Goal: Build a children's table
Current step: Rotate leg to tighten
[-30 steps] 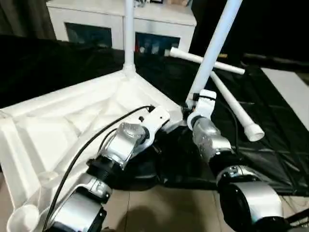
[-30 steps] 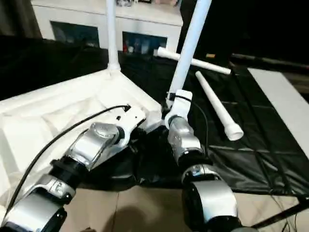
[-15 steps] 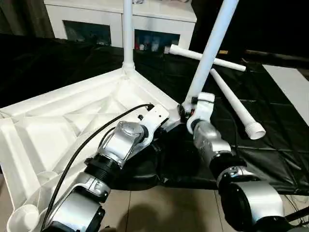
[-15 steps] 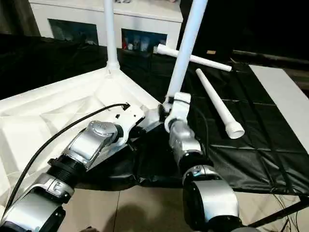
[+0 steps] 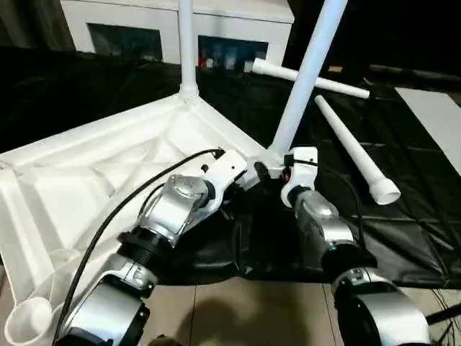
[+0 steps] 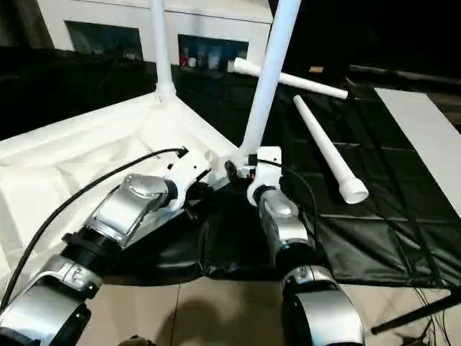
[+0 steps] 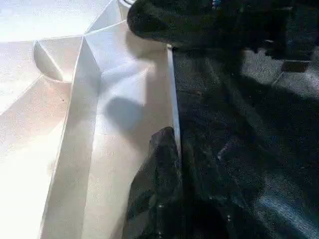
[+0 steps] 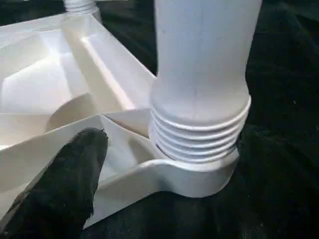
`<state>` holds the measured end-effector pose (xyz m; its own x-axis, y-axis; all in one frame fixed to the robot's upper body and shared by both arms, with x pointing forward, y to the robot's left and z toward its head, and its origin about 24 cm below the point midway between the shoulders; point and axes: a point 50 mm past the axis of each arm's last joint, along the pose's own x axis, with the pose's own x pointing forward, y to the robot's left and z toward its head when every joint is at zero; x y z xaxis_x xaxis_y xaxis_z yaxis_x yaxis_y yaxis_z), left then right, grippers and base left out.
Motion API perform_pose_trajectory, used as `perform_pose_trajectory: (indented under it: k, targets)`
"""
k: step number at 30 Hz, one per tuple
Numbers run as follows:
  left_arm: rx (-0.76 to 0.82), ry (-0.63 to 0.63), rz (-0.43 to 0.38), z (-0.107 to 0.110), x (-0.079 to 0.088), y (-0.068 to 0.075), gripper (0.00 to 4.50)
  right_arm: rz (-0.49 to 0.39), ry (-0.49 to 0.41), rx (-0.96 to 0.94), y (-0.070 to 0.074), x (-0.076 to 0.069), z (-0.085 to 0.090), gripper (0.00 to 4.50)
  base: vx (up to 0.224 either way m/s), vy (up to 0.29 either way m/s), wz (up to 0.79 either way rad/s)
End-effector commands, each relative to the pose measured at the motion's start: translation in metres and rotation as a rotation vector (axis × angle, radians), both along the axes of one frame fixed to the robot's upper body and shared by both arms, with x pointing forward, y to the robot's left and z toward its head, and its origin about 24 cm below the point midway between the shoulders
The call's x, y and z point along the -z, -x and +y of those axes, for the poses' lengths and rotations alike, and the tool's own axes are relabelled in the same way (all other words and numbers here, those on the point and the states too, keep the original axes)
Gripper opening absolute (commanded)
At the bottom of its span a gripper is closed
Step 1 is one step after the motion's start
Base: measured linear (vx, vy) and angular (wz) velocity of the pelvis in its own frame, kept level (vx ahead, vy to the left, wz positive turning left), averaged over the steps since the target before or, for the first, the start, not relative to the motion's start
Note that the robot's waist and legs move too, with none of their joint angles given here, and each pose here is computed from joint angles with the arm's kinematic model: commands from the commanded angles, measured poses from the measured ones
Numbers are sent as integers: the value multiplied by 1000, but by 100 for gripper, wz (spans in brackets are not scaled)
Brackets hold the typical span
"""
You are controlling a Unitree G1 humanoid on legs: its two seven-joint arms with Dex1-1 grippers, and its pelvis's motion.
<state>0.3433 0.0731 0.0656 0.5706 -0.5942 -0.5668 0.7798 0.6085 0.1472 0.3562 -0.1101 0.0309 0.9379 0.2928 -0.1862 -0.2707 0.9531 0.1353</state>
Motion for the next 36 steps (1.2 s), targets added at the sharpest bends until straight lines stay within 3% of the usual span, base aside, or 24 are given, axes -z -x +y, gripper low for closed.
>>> perform_pose_trajectory:
  k: [1,7,12,21,26,28,36]
  targets:
    - [45,39,-67,-6,-15,-3,0,-26,9,-16,1,-5,-5,442,0,0,0]
    - [56,37,-65,-5,-14,-2,0,-52,25,-26,4,-7,-11,442,0,0,0]
    - [118,37,-53,6,-12,2,0,-123,92,-121,24,-22,-42,442,0,0,0]
    - [260,35,-18,20,-12,17,0,-78,73,-327,42,-32,-70,442,0,0,0]
    - [395,9,7,31,-12,31,0,-50,61,-484,49,-39,-72,442,0,0,0]
    - [441,-14,29,41,-9,39,0,-32,130,-543,51,-38,-73,442,0,0,0]
    - [474,-46,27,56,-11,46,0,26,192,-677,59,-33,-68,442,0,0,0]
